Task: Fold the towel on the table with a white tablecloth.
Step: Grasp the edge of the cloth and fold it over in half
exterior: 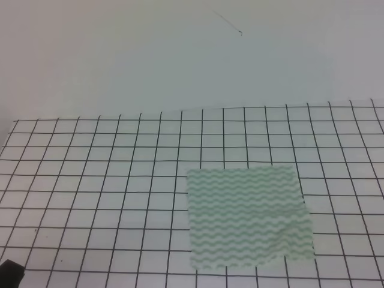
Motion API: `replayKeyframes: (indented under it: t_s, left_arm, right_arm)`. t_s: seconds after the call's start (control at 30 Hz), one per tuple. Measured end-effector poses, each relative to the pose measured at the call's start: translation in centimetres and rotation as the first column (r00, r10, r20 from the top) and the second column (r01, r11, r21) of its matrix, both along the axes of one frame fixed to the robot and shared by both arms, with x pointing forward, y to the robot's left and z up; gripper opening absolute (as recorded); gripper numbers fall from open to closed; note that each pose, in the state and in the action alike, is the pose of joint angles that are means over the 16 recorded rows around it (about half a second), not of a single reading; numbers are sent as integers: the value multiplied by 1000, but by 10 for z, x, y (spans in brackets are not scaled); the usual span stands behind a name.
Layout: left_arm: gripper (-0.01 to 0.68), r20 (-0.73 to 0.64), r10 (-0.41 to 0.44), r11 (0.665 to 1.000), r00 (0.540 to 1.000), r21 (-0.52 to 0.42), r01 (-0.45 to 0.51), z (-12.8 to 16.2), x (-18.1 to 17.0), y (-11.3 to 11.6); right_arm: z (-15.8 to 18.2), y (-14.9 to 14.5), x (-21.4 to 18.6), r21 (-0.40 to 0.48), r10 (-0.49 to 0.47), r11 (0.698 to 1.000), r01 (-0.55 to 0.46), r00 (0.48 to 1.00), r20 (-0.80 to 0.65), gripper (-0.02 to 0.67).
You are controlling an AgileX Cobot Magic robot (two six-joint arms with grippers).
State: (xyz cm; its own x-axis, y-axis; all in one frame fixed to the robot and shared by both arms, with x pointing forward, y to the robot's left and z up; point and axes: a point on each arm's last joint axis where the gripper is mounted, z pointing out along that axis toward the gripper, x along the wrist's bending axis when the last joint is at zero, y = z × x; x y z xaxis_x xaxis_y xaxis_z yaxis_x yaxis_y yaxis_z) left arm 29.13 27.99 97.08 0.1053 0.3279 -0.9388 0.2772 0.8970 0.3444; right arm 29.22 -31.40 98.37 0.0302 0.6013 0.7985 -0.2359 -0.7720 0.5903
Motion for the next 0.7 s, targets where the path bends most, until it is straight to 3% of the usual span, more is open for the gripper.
replayKeyframes:
  t_s: [0.17,0.37,0.5,0.7]
  left_arm:
    - [0,18,8,1000,1000,24,-9,1,0,1]
    - [0,65,-10,991,998,136,1,8,-1,0]
    - [0,87,-48,973,995,231,26,12,-3,-3]
    - [0,71,-127,934,989,344,95,16,-3,-9]
  right_arm:
    - [2,5,1,-26,49,998,-50,999,-18,-3]
    - [16,15,-1,-152,140,978,-145,989,-40,-3]
    - [30,23,-1,-253,209,942,-221,975,-72,-3]
    - [48,34,7,-369,315,855,-365,930,-190,-3]
